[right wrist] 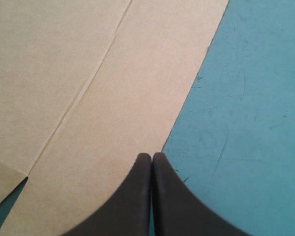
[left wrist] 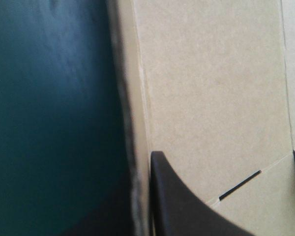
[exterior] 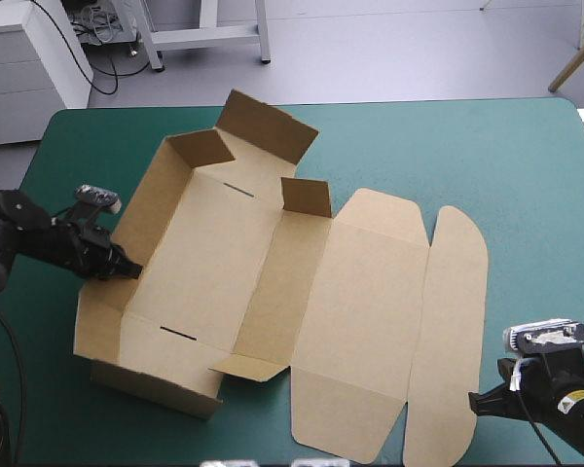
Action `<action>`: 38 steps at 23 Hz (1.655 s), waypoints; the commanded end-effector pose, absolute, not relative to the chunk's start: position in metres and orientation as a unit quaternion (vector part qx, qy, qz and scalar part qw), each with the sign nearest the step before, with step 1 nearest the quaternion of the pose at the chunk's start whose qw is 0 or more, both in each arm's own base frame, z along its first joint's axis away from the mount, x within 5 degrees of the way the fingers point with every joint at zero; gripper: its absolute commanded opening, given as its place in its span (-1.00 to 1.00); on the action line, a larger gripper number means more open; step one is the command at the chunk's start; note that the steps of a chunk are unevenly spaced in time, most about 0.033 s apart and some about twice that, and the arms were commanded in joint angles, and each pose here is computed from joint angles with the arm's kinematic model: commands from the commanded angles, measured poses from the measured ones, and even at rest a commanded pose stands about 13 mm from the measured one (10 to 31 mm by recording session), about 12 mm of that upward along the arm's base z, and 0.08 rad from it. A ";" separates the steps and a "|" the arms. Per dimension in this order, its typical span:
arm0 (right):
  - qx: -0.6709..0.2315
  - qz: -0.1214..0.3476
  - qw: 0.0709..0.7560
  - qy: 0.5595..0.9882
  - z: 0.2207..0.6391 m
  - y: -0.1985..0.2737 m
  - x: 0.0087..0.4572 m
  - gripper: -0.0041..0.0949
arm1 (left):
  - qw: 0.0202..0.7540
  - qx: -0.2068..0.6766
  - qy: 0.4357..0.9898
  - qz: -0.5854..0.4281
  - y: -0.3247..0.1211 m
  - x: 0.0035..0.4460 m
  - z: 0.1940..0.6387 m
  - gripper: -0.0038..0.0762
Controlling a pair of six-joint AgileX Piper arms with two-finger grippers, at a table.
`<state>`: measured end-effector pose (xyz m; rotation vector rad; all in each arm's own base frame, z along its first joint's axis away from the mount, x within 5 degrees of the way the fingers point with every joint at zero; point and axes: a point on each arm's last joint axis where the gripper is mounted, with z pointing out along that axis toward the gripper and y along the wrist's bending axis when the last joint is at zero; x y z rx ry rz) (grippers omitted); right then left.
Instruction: Fold the box
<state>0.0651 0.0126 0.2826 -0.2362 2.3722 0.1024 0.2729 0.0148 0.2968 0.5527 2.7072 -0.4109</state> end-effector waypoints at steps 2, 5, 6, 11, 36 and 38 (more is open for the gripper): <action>-0.092 0.038 0.399 0.912 0.293 0.013 0.069 -0.96 | 0.258 0.294 0.919 -0.056 -0.031 0.294 0.352 -0.93; -0.092 0.038 0.399 0.912 0.293 0.013 0.069 -0.96 | 0.279 0.366 0.888 0.002 -0.063 0.311 0.362 -0.93; -0.092 0.038 0.399 0.912 0.293 0.013 0.069 -0.96 | 0.304 0.392 0.868 0.029 -0.080 0.318 0.367 -0.93; -0.092 0.038 0.399 0.912 0.293 0.013 0.069 -0.96 | 0.400 0.485 0.764 0.144 -0.138 0.327 0.382 -0.93; -0.094 0.037 0.399 0.912 0.293 0.013 0.069 -0.96 | 0.507 0.618 0.493 0.345 -0.263 0.243 0.345 -0.93; -0.094 0.036 0.398 0.912 0.293 0.013 0.069 -0.96 | 0.534 0.610 0.468 0.351 -0.269 0.235 0.337 -0.93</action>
